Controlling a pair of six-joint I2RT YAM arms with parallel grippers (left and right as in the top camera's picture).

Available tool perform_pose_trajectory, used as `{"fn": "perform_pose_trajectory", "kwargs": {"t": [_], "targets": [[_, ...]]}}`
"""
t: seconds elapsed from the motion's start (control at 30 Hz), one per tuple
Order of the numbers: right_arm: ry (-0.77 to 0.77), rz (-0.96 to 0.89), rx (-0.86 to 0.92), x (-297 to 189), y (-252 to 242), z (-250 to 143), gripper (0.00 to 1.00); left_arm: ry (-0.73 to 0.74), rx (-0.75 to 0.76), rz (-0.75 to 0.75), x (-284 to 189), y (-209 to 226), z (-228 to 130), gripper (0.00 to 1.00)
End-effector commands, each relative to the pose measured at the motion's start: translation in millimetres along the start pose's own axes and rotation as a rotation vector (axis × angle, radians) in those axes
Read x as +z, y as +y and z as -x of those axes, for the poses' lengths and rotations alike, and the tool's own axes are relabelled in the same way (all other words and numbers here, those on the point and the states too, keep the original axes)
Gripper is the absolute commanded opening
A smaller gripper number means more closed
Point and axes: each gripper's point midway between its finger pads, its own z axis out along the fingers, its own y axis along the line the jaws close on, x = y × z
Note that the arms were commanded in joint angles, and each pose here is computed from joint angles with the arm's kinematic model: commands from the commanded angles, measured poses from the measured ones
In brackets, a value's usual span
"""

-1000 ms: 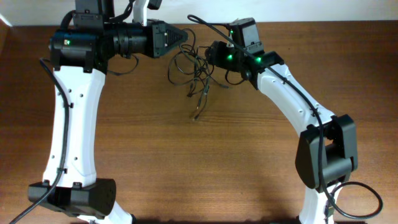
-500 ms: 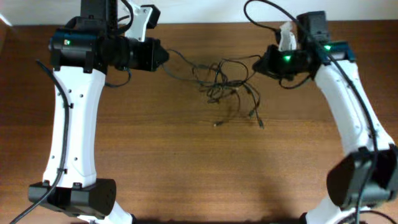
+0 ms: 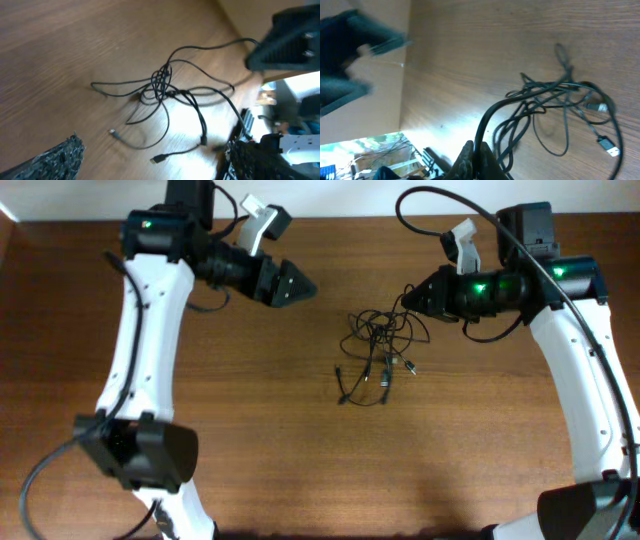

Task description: Untangle cables

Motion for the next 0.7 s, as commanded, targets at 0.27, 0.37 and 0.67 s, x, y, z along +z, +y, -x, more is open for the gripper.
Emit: {"fn": "perform_pose_trajectory", "kwargs": {"t": [0.27,0.37,0.67], "targets": [[-0.058,0.204,-0.135,-47.9,73.0,-15.2,0.04,-0.087,0.194,-0.454,138.7,-66.3,46.7,0.89],[-0.07,0.207,-0.146,-48.6,73.9,-11.8,0.04,-0.112,0.223,-0.576,130.1,-87.4,51.0,0.88],[-0.129,0.307,-0.166,-56.3,96.2,7.0,0.04,-0.125,0.282,-0.732,119.0,-111.1,42.2,0.9]]}}
